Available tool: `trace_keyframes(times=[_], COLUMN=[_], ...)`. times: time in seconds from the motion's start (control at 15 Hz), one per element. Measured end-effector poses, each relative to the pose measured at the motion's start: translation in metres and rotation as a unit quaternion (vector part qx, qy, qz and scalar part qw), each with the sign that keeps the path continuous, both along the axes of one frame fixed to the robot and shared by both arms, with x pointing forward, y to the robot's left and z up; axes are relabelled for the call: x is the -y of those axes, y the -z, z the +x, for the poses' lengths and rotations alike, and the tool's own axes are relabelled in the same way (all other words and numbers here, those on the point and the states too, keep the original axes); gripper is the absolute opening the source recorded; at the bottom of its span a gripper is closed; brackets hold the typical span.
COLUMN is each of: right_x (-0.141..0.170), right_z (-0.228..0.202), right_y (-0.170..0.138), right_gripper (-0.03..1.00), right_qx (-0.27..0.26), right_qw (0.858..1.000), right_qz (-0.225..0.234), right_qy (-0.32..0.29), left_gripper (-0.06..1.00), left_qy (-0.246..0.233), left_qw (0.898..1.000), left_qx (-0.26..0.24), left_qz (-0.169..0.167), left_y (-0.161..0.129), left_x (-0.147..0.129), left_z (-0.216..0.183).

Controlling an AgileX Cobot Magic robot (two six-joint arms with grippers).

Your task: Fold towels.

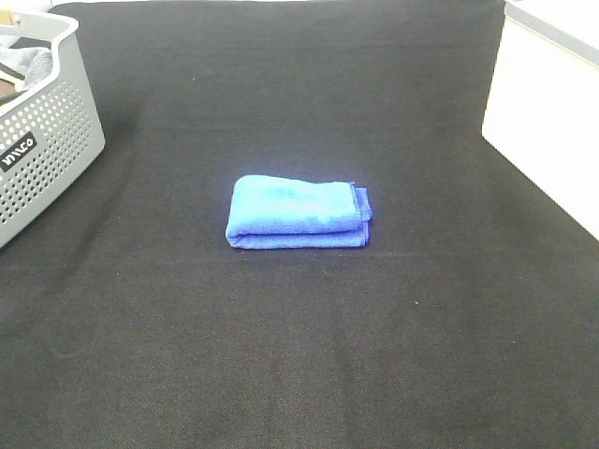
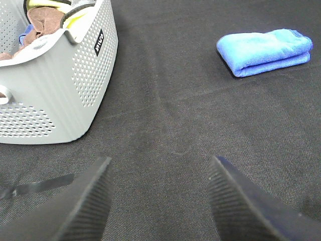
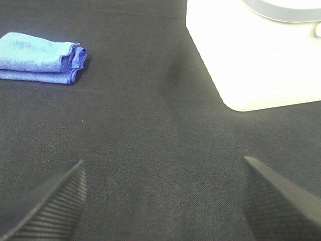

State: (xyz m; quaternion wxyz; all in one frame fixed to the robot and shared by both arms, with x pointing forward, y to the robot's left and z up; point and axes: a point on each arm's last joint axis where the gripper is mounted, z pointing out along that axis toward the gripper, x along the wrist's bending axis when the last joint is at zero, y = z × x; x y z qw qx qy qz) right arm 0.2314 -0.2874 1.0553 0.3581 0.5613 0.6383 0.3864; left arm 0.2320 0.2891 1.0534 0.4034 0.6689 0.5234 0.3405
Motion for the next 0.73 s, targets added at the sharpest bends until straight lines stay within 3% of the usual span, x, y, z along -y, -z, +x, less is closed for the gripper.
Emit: trace_keyframes(times=[0.73], right_x=[-0.0001], right_z=[0.0], right_y=[0.0], right_gripper=[0.78], right_qx=[0.0], right_qw=[1.0], right_qz=[0.0], right_qy=[0.0], left_gripper=[0.55], left_qy=[0.0], left_qw=[1.0], left_qx=[0.0], left_qz=[0.0], left_y=[0.0], left_x=[0.0], left_z=[0.0])
